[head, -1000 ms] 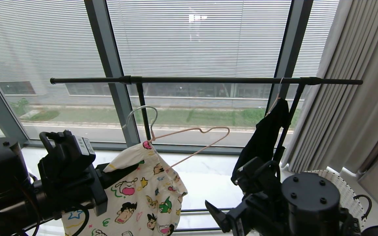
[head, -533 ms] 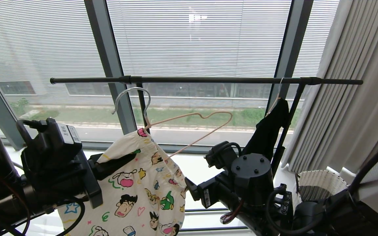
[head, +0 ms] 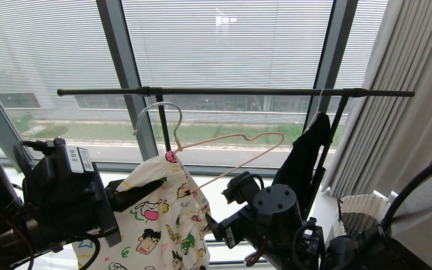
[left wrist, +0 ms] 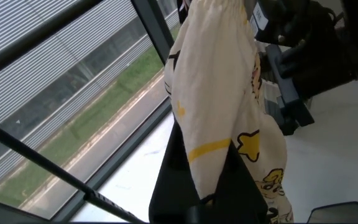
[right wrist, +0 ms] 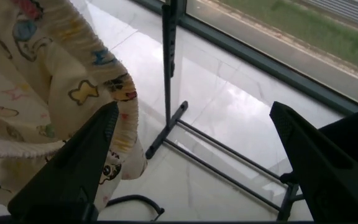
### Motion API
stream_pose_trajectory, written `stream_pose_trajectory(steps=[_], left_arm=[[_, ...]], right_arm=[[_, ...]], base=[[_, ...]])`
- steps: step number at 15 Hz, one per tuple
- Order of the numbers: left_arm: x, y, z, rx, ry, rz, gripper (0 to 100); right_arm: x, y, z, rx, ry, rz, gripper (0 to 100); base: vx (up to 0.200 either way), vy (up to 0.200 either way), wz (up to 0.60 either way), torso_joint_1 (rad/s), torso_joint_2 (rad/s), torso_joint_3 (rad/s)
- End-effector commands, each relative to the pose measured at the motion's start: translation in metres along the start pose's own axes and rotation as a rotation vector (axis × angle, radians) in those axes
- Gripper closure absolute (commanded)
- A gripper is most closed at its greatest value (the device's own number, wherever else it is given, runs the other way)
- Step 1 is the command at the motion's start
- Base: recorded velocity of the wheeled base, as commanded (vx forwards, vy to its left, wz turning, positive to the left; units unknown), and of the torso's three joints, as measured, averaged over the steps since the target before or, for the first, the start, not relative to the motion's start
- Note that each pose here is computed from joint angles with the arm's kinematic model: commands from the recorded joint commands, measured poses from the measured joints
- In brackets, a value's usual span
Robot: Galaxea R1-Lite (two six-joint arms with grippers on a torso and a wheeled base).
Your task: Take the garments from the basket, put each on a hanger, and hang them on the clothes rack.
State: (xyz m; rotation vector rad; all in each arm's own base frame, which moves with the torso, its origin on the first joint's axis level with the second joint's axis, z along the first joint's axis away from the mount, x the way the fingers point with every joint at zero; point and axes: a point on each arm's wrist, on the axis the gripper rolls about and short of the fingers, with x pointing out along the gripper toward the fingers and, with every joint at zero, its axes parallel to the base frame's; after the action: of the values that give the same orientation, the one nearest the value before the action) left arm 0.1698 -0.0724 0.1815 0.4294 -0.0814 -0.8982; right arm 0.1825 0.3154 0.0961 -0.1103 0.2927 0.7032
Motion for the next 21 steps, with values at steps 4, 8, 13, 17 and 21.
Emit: stream_pose_trajectory(steps=[4,8,13,17,21], left_arm=[[0.0,-0.001,0.001,0.005,-0.006,-0.004,100],[-0.003,-0.011,0.01,0.025,-0.048,-0.043,100],[-0.004,-0.011,0.011,0.026,-0.052,-0.041,100],[-0.007,-0.009,0.003,0.01,-0.016,-0.015,100],[-0.014,0.0,-0.005,-0.002,0.023,0.053,100]], right_arm=[[-0.003,0.022,-0.01,-0.038,0.024,0.063,0],[0.004,0.021,-0.011,-0.034,0.026,0.054,0],[0.013,0.01,-0.015,-0.037,0.036,-0.007,0],[0.018,-0.033,-0.015,-0.133,0.059,-0.174,0],[0.015,-0.074,-0.002,-0.177,0.05,-0.274,0]], base=[[0.0,0.0,0.0,0.0,0.0,0.0],[0.0,0.0,0.0,0.0,0.0,0.0],[0.0,0.0,0.0,0.0,0.0,0.0],[0.0,0.0,0.0,0.0,0.0,0.0],[0.0,0.0,0.0,0.0,0.0,0.0]])
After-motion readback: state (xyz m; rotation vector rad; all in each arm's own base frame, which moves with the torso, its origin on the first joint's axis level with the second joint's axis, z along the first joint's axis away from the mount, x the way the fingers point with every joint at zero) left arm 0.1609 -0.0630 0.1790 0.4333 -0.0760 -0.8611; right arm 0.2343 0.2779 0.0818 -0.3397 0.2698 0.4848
